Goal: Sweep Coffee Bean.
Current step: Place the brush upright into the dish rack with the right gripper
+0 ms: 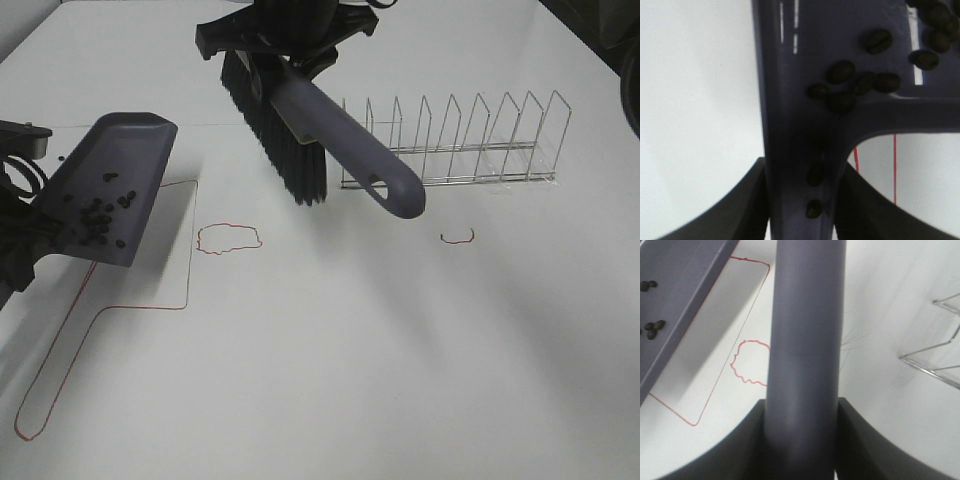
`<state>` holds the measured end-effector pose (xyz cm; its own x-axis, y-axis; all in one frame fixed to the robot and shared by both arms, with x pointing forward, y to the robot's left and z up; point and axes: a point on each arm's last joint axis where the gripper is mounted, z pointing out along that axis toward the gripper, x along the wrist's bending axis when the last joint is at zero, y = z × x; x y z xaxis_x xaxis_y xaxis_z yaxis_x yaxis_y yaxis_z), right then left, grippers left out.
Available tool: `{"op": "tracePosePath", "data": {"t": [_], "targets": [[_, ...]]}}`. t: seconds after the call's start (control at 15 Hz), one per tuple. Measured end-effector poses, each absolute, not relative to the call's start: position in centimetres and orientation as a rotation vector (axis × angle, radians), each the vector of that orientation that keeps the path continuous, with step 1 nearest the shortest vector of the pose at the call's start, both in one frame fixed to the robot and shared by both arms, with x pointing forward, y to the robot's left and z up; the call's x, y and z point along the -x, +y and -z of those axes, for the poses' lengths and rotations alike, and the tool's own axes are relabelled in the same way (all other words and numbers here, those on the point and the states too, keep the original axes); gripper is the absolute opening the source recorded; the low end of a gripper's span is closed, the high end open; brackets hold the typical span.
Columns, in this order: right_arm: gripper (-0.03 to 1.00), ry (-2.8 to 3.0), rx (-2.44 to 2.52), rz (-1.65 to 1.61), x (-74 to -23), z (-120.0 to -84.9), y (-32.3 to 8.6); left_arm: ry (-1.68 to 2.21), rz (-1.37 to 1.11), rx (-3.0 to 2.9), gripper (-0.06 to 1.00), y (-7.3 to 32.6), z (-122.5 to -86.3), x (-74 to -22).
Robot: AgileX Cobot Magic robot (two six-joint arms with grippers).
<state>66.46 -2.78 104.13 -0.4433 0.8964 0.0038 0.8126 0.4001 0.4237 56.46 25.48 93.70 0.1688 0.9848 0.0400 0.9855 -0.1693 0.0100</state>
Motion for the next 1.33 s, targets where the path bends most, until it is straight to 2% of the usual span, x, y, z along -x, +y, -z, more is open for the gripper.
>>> {"op": "tracePosePath", "data": {"t": [0.27, 0.53, 0.67, 0.8, 1.07, 1.33], "targets": [[0.35, 2.371, -1.498, -0.51, -66.6, -104.9, -3.4, -2.224, -0.007, 2.253, 0.33, 26.2, -93.9, -56.5], [0.35, 2.35, -1.493, -0.539, -65.5, -107.2, -4.2, -2.259, -0.018, 2.249, 0.33, 26.1, -94.5, -56.3], [0.35, 2.361, -1.505, -0.482, -64.8, -106.9, -5.0, -2.266, -0.012, 2.253, 0.33, 26.1, -94.8, -56.3], [0.35, 2.328, -1.58, -0.376, -64.5, -105.9, -7.1, -2.277, -0.015, 2.254, 0.33, 26.0, -95.0, -56.3], [0.35, 2.228, -1.824, -0.181, -63.8, -104.3, -15.2, -2.294, -0.062, 2.271, 0.33, 25.7, -95.0, -56.3], [0.35, 2.16, -1.989, -0.025, -62.2, -102.4, -20.6, -2.313, -0.086, 2.268, 0.33, 25.5, -95.0, -56.2]]}}
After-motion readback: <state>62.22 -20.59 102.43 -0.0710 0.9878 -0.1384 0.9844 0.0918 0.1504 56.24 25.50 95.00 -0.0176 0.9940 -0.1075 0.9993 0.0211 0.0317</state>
